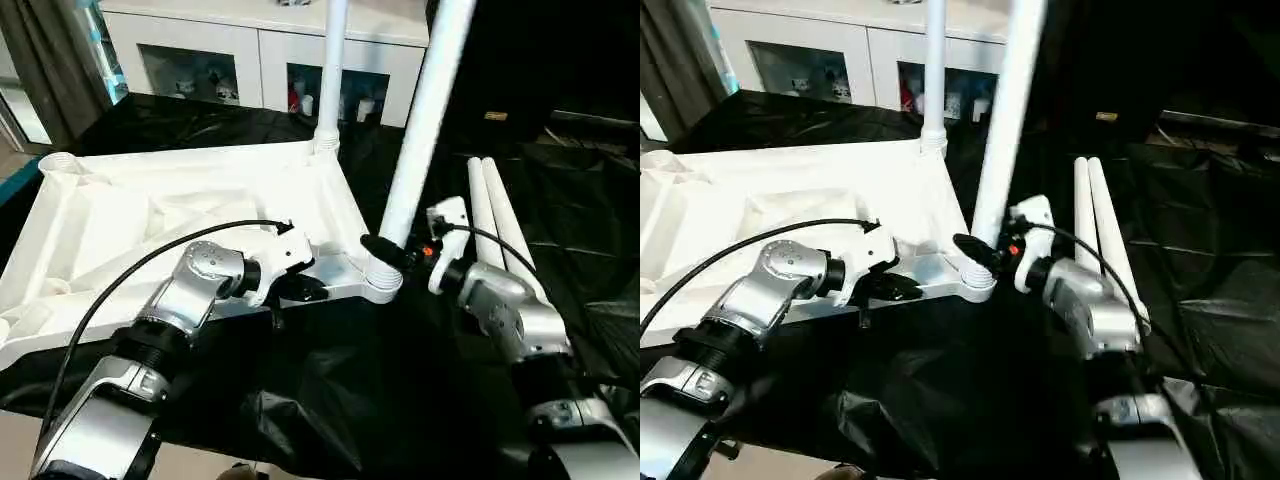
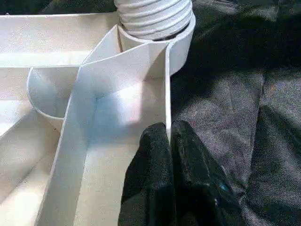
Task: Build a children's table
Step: Insert table leg to table base
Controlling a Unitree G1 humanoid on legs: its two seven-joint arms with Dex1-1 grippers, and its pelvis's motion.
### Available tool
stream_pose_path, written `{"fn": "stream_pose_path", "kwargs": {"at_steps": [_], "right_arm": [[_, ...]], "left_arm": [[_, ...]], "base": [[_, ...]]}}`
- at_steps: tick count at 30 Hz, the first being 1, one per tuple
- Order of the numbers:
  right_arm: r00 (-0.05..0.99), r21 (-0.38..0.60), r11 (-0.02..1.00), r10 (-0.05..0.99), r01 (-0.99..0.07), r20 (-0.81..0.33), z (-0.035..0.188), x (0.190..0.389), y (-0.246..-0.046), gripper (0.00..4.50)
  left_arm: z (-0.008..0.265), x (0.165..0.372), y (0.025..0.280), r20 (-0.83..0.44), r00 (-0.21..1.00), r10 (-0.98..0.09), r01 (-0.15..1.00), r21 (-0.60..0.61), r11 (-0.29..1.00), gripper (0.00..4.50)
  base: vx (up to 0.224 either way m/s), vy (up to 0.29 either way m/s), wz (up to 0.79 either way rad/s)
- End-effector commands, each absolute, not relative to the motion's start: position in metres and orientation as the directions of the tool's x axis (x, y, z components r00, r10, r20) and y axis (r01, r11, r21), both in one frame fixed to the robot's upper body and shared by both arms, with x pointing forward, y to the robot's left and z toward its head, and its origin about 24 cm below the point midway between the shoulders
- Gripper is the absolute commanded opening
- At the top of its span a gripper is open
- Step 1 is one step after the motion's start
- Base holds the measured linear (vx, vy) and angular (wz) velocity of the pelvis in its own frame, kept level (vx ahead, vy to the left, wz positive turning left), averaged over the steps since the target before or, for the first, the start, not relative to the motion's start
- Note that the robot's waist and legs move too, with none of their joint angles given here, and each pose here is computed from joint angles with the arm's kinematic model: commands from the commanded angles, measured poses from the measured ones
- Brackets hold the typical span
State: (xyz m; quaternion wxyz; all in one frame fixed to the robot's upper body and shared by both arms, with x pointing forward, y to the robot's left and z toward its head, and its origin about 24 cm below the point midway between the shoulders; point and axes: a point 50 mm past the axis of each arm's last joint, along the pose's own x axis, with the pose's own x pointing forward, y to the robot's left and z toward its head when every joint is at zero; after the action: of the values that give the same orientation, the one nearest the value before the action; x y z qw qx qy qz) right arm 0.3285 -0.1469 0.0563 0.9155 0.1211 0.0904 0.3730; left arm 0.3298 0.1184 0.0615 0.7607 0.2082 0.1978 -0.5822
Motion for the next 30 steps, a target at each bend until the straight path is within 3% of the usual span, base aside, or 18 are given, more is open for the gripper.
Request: {"fn": "stream_pose_path", "kwargs": {"at_steps": [1,10,17,26,30], "right_arm": [[0.735,0.326,0.731,0.664,-0.600,-0.137,0.034,0.319,-0.156,1.93],[0.799,0.399,0.748,0.599,-0.531,-0.060,0.011,0.299,-0.156,1.93],[0.816,0.393,0.758,0.578,-0.521,-0.034,0.004,0.292,-0.157,1.93],[0.709,0.171,0.717,0.696,-0.675,-0.118,0.009,0.290,-0.147,1.92],[0.685,0.143,0.695,0.719,-0.705,-0.119,0.015,0.294,-0.144,1.91]], "left_arm": [[0.063,0.330,0.118,-0.523,0.246,-0.816,0.968,0.091,0.234,0.00],[0.064,0.334,0.117,-0.517,0.270,-0.812,0.962,0.108,0.251,0.00],[0.065,0.336,0.117,-0.513,0.281,-0.811,0.959,0.115,0.259,0.00],[0.064,0.338,0.119,-0.519,0.292,-0.804,0.956,0.127,0.265,0.00],[0.063,0.338,0.119,-0.519,0.295,-0.803,0.955,0.128,0.268,0.00]], "base": [[0.000,0.000,0.00],[0.000,0.000,0.00],[0.000,0.000,0.00],[0.000,0.000,0.00],[0.000,0.000,0.00]]}}
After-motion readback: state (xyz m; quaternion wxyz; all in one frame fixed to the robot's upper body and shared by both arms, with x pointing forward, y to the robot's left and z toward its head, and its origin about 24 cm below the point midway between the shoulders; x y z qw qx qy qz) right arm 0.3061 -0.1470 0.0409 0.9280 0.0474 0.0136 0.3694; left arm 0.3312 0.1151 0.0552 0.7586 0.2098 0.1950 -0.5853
